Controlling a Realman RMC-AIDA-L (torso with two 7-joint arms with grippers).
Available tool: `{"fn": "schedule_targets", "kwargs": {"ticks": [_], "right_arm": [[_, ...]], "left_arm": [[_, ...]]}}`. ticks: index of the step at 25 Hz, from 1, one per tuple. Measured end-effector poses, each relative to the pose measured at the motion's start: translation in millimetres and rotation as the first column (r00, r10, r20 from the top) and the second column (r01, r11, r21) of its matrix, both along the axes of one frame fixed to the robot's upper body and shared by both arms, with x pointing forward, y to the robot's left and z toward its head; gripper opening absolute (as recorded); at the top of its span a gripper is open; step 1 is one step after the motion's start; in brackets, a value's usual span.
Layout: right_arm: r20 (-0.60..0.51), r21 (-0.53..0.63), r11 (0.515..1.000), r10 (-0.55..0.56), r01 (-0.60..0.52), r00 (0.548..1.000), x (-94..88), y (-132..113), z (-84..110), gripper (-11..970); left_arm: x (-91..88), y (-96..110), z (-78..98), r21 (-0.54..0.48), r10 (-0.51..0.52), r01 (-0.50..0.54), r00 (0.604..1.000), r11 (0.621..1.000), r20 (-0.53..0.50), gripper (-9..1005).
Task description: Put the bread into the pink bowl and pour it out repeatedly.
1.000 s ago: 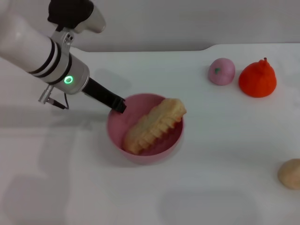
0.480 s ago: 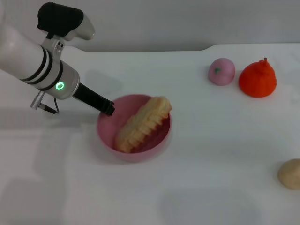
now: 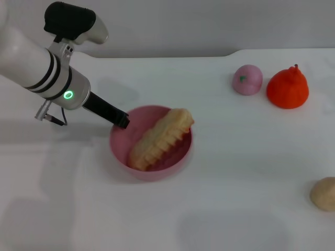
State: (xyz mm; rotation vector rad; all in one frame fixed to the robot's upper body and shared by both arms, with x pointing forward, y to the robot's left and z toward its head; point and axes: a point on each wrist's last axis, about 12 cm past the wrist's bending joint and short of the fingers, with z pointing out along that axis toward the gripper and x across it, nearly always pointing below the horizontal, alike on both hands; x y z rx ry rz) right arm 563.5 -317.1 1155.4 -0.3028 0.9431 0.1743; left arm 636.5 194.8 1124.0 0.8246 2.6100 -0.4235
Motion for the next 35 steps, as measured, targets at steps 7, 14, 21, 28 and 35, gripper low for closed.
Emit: {"fn": "schedule_targets", "kwargs": {"ticks": [7, 14, 21, 28, 35], "right_arm": [[-0.015, 0.002, 1.000, 0.000, 0.000, 1.000, 3.1, 1, -1.9, 546], [-0.025, 0.004, 1.000, 0.000, 0.000, 1.000, 3.9, 1, -3.9, 547], [-0.043, 0.008, 1.000, 0.003, -0.003, 0.999, 5.7, 3, -8.0, 546], [-0.072, 0.013, 1.000, 0.007, -0.006, 0.997, 10.2, 6, -10.1, 546], [-0.125, 0.053, 0.999, 0.007, 0.000, 0.992, 14.2, 7, -14.4, 547]], "left_arm": [[1.5, -3, 5.4, 0.000, -0.011, 0.011, 1.000, 1.000, -0.006, 209], [5.9, -3, 20.4, -0.022, -0.005, 0.006, 0.999, 1.000, 0.045, 479], [13.9, 10, 57.7, -0.095, 0.047, -0.028, 0.979, 0.995, 0.201, 571], [16.7, 30, 95.2, -0.285, 0.161, -0.026, 0.871, 0.958, 0.464, 613], [-0.1, 69, 84.7, -0.527, 0.389, -0.005, 0.682, 0.850, 0.620, 613]]}}
